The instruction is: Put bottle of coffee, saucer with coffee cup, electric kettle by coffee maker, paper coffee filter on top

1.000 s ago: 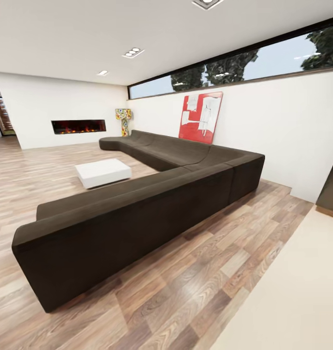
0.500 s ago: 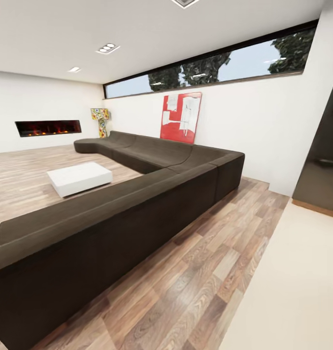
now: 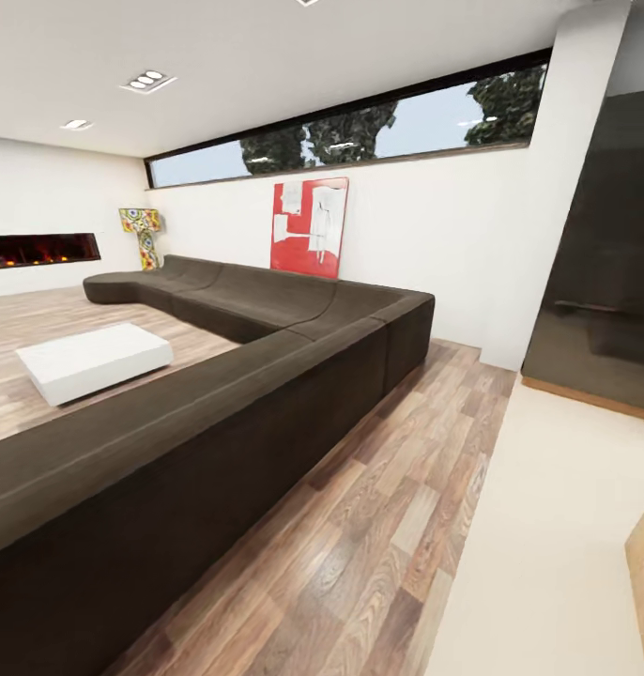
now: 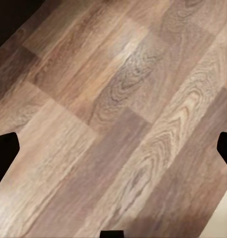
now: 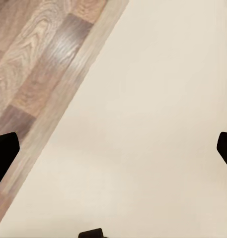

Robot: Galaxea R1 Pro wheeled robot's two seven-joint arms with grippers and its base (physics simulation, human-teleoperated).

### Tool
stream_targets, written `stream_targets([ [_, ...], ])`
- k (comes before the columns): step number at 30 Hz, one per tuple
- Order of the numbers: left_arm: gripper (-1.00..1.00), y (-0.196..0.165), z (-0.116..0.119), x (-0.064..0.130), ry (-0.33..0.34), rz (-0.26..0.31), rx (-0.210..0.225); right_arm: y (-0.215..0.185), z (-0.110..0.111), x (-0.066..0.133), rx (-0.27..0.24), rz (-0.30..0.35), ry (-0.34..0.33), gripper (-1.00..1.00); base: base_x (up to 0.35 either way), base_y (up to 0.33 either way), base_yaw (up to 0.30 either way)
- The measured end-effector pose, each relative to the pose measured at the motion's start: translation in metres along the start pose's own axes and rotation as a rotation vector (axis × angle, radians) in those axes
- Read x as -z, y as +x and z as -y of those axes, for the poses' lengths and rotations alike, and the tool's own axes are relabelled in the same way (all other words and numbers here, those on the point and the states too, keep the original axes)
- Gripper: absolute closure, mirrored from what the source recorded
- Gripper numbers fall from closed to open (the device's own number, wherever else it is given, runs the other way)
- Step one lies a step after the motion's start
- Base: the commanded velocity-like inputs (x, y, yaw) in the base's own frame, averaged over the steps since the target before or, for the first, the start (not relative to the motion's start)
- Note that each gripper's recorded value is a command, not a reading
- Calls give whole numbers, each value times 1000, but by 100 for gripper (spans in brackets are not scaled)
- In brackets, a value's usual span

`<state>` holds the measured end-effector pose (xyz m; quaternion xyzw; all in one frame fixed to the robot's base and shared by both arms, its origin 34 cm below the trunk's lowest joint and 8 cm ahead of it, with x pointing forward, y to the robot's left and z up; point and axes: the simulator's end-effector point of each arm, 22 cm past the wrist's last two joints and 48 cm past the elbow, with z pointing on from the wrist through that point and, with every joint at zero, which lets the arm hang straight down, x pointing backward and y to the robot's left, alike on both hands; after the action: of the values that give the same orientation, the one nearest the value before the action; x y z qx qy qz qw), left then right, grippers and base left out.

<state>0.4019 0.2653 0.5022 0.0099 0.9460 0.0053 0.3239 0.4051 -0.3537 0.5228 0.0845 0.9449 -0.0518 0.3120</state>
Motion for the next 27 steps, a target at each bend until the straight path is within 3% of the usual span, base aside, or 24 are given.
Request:
stream_targets([
  [27, -100, 1, 0, 0, 0, -1, 0, 0, 0, 0, 0, 0, 0, -100, 337, 1, -266],
])
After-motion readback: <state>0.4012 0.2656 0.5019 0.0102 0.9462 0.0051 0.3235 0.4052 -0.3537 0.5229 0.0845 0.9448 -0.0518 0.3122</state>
